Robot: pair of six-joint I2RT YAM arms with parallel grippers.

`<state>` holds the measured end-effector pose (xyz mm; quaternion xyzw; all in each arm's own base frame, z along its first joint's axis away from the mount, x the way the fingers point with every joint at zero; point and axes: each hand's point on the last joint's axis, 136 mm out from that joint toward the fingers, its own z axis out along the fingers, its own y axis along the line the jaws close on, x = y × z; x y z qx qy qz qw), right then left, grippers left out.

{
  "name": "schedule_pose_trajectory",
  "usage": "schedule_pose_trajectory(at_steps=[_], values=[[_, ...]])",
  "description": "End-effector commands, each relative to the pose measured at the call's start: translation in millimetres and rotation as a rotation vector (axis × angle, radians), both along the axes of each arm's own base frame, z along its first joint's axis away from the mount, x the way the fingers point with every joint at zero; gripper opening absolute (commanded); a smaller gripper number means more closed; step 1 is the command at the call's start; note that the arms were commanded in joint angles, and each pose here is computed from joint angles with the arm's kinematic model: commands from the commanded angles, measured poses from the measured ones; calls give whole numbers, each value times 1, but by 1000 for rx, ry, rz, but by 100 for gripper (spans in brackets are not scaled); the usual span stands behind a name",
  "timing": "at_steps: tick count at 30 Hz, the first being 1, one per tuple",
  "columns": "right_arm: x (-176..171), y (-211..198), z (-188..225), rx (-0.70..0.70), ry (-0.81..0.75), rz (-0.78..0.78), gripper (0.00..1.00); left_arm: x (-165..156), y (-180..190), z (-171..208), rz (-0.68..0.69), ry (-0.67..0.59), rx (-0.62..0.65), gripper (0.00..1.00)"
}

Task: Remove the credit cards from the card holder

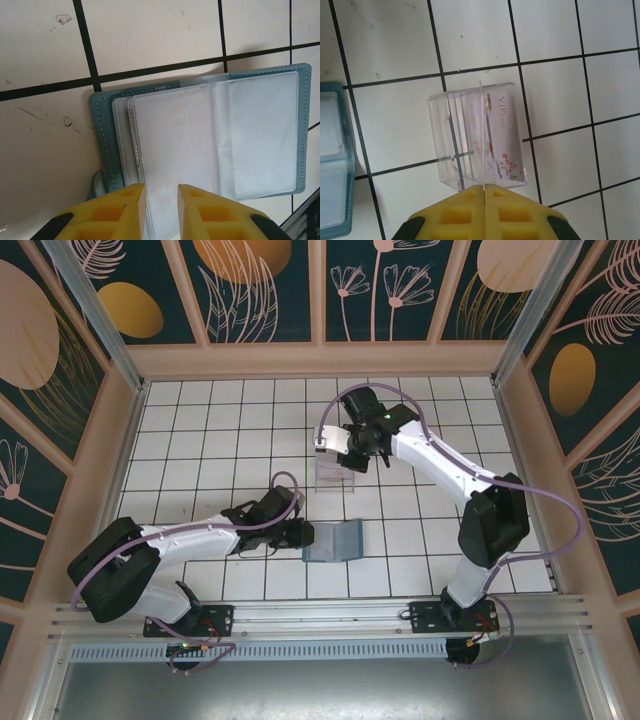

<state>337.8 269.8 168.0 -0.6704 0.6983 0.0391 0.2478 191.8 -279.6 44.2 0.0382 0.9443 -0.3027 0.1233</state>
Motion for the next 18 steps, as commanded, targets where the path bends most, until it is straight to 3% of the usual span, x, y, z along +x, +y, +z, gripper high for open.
schedule_pose_trajectory(at_steps=[1,18], values=[[4,-7,-8,-73,12,42,0,-2,-2,2,-27,-20,-12,25],[31,-7,-38,-166,11,26,0,-3,0,-2,-28,-16,-3,24]])
